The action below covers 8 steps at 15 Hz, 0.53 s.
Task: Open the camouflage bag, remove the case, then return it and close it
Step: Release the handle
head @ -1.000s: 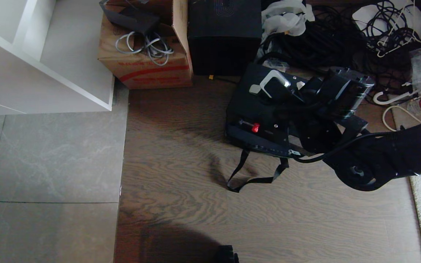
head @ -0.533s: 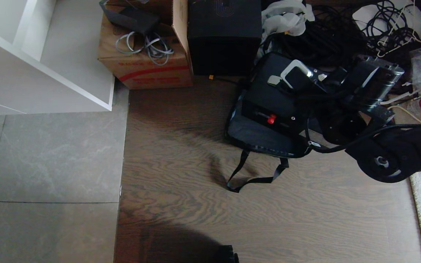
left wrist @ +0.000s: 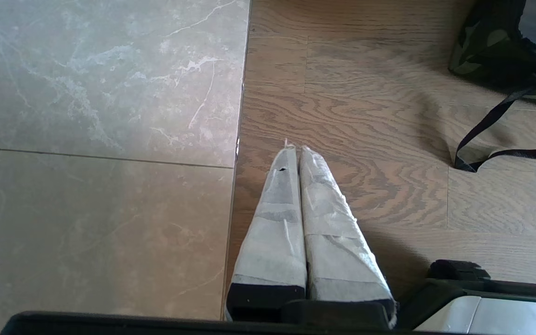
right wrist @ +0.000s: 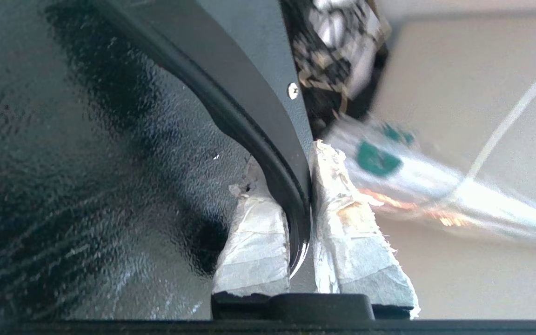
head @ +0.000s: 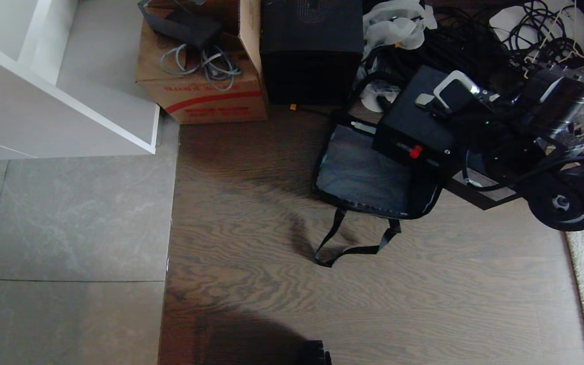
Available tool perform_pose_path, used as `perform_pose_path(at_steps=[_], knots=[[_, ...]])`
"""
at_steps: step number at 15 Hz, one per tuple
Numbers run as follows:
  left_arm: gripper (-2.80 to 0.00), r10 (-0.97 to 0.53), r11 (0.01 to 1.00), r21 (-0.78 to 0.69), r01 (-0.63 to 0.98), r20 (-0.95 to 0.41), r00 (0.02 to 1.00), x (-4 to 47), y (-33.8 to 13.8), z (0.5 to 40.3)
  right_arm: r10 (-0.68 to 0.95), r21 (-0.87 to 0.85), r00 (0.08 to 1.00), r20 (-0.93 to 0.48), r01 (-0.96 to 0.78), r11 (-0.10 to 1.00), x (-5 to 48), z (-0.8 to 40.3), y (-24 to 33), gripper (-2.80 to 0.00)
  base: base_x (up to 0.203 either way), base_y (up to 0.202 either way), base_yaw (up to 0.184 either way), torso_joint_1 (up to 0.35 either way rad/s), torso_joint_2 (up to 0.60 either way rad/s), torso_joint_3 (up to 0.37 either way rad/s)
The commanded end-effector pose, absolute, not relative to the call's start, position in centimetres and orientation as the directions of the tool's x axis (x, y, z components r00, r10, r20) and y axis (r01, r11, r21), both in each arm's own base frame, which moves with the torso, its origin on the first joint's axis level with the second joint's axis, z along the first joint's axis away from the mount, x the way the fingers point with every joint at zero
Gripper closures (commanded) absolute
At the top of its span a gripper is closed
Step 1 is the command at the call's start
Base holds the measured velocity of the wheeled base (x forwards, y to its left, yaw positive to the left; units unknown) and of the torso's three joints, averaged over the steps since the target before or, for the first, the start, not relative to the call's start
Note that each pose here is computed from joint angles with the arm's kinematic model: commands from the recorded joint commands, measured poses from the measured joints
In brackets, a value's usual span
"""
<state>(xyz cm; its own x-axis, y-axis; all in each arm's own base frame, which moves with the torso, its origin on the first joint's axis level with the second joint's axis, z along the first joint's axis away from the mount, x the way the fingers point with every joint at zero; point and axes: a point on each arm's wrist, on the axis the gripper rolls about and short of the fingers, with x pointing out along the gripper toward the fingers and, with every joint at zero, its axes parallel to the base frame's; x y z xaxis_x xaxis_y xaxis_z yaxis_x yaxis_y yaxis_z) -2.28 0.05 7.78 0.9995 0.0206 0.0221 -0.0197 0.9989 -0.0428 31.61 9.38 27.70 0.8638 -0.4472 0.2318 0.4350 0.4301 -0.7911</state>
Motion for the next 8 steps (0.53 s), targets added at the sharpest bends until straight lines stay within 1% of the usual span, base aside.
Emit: perform_pose_path(at_steps=[1, 5, 8], knots=[[0.0, 0.021, 0.999, -0.043, -0.021, 0.014, 1.0, -2.2, 0.0, 7.5, -0.498, -0.78, 0.832, 0.246, 0.475, 0.408, 31.6, 28.3, 7.6, 0.0, 0.0, 0.0, 0.0, 0.0, 0.0, 0.0], [0.0, 0.021, 0.999, -0.043, -0.021, 0.014, 1.0, -2.2, 0.0, 7.5, -0.544, -0.76, 0.797, 0.261, 0.517, 0.393, 31.6, 29.6, 5.7, 0.0, 0.0, 0.0, 0.0, 0.0, 0.0, 0.0], [0.0, 0.021, 0.999, -0.043, -0.021, 0.014, 1.0, -2.2, 0.0, 7.5, -0.574, -0.761, 0.776, 0.26, 0.531, 0.373, 31.9, 29.6, 4.5, 0.0, 0.0, 0.0, 0.0, 0.0, 0.0, 0.0]])
